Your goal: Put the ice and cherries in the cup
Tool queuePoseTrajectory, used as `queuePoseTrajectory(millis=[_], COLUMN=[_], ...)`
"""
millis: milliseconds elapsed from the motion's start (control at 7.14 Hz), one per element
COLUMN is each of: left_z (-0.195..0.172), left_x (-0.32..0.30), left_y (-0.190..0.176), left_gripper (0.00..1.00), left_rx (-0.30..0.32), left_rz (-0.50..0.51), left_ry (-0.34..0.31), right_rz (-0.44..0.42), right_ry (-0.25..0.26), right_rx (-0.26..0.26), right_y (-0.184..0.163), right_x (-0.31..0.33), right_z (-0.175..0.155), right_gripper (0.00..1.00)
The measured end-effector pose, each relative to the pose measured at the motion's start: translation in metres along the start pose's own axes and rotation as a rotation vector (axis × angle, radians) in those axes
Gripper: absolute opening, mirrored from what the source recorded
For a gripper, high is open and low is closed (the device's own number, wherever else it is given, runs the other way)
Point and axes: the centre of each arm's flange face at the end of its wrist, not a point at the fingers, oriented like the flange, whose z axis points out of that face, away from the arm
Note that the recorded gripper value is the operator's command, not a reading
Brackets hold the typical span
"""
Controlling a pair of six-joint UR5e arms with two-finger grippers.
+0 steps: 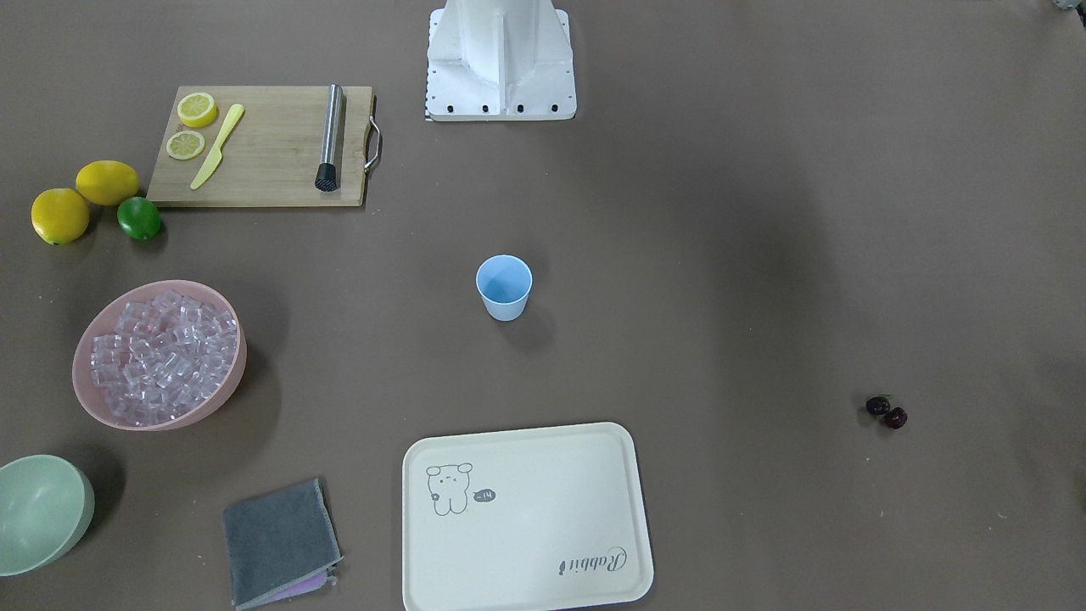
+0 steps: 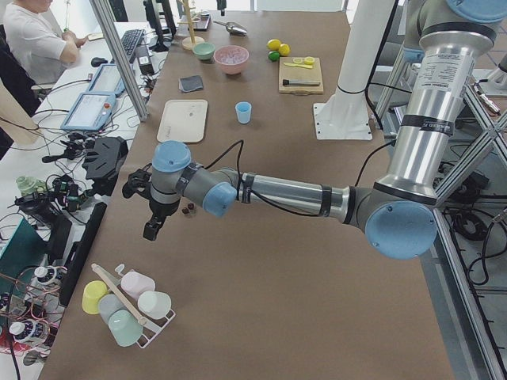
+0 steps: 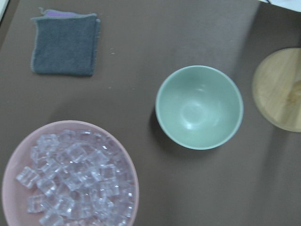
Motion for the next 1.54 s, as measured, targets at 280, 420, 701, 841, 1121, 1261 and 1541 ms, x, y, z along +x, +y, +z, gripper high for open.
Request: queuePoseTrajectory(millis=[280, 420, 701, 841, 1121, 1261, 1541], left_z=[-0.003, -0.005, -0.008, -0.009, -0.010, -0.009, -0.008], left_x=[0.003, 0.005, 0.010, 0.012, 0.013, 0.013, 0.011], left_y=[-0.005, -0.011, -0.024, -0.028, -0.031, -0.029, -0.025], left_gripper=[0.98, 0.98, 0.98, 0.98, 0.98, 0.98, 0.98], left_rx=[0.009, 0.016, 0.026, 0.031, 0.034, 0.033, 0.029], left_rz=[0.005, 0.010, 0.023, 0.028, 0.033, 0.033, 0.030], left_ry=[-0.001, -0.002, -0.001, 0.000, 0.000, 0.001, 0.000], right_rz=[0.002, 0.009, 0.029, 0.031, 0.028, 0.025, 0.020], right_ry=[0.055, 0.068, 0.079, 0.080, 0.058, 0.052, 0.063], right_rx=[0.035, 0.039, 0.005, -0.007, -0.005, -0.004, -0.006], right_y=[0.001, 0.008, 0.028, 0.033, 0.035, 0.035, 0.035], right_x=[-0.092, -0.101, -0.091, -0.092, -0.110, -0.114, -0.109], right_z=[0.068, 0.097, 0.129, 0.137, 0.154, 0.164, 0.181], right_gripper=[0.99, 0.99, 0.99, 0.99, 0.94, 0.93, 0.86])
